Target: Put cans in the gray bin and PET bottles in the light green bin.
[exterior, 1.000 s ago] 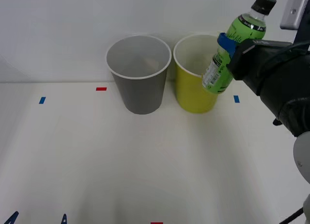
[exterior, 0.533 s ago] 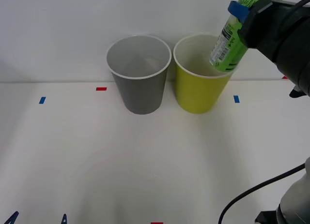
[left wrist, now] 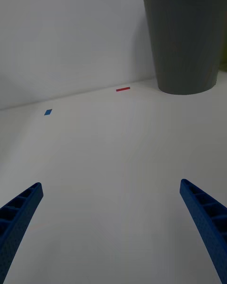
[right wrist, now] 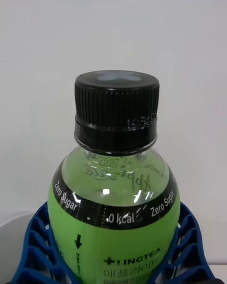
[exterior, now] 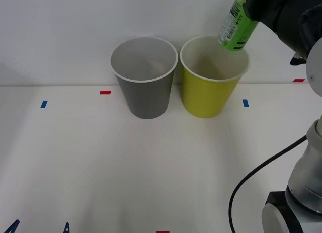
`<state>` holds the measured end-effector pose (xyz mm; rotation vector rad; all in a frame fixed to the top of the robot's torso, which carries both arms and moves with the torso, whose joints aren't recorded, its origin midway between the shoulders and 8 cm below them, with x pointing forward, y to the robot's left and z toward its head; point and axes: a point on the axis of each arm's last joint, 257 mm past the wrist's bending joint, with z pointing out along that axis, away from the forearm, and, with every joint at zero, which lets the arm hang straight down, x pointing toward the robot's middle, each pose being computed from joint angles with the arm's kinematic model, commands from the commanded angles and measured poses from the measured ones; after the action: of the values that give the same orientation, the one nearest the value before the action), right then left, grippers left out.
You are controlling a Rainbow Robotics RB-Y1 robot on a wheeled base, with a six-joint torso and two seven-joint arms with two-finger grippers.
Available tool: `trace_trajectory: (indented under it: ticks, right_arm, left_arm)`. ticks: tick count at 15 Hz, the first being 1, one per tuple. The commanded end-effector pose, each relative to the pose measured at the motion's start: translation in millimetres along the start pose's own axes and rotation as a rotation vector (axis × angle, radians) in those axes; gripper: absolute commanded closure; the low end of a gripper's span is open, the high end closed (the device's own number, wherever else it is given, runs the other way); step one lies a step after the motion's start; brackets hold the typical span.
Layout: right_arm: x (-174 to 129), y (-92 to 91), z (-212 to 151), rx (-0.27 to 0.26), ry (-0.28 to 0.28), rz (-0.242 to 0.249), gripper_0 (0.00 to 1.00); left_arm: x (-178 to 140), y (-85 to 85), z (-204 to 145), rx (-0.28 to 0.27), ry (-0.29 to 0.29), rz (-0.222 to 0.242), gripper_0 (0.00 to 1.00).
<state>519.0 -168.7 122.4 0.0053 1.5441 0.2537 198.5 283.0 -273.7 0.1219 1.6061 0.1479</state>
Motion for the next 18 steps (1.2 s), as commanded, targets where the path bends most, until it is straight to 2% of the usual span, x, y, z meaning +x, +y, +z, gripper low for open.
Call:
trace_trajectory:
  ticks: [1, 6, 11, 18]
  right_arm:
    - [0, -1.6, 24, -0.003, -0.002, -0.019, 1.00]
    - [10, -10.8, 54, 0.002, -0.015, -0.054, 1.00]
    - [19, -18.5, 74, 0.005, -0.027, -0.069, 1.00]
    - [33, -22.2, 80, 0.019, -0.011, -0.098, 1.00]
  left_arm:
    - [0, 0.0, 0, 0.000, 0.000, 0.000, 0.00]
    - [0, 0.0, 0, 0.000, 0.000, 0.000, 0.00]
    - [0, 0.0, 0, 0.000, 0.000, 0.000, 0.00]
    - [0, 0.0, 0, 0.000, 0.000, 0.000, 0.00]
